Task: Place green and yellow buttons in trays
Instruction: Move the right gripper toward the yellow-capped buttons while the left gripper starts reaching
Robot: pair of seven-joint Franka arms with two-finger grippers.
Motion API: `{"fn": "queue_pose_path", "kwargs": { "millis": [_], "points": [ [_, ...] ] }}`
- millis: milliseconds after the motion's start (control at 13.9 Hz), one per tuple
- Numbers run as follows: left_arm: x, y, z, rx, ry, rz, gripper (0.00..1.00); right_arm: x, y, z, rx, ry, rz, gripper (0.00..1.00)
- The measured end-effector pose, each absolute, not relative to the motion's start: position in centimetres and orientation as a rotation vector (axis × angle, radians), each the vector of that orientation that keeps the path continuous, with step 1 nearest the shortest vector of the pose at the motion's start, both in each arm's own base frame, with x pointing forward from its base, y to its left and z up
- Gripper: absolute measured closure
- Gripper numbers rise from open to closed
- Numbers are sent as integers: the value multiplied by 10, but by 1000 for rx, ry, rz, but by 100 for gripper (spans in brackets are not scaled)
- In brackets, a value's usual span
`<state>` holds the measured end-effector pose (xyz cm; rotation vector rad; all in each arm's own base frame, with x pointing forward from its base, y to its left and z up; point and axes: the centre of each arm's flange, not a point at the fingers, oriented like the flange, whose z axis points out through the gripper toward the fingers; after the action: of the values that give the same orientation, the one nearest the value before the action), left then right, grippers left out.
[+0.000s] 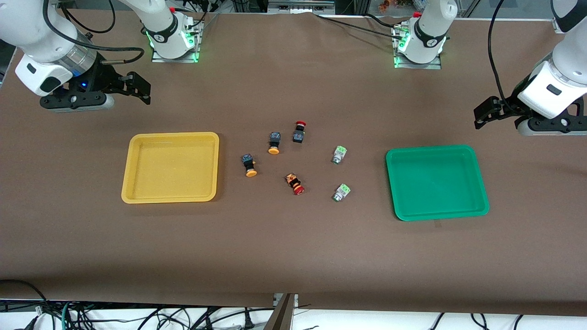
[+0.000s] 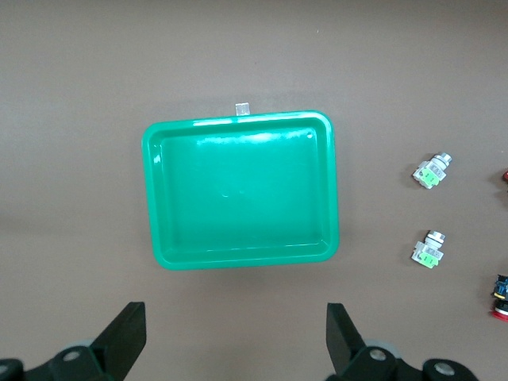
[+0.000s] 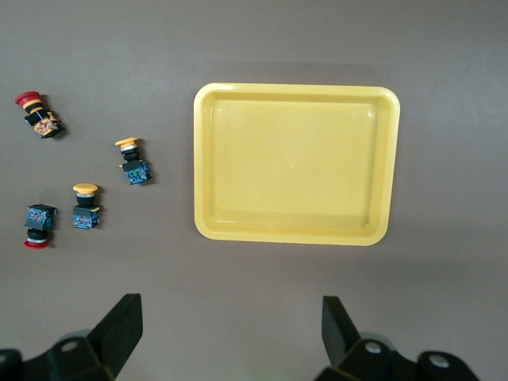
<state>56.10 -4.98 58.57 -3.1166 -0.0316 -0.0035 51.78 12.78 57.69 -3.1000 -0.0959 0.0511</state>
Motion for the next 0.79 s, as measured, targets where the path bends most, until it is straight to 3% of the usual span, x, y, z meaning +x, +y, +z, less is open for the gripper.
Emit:
{"fn": "queue_pose_path", "kwargs": {
  "millis": [505, 793],
  "points": [
    [561, -49, 584, -3116, -35, 2, 0, 523, 134, 559, -3107, -142, 113, 0],
    [561, -52, 577, -3117, -25, 28, 0, 549, 193, 469, -3117, -237, 216, 0]
  ]
}}
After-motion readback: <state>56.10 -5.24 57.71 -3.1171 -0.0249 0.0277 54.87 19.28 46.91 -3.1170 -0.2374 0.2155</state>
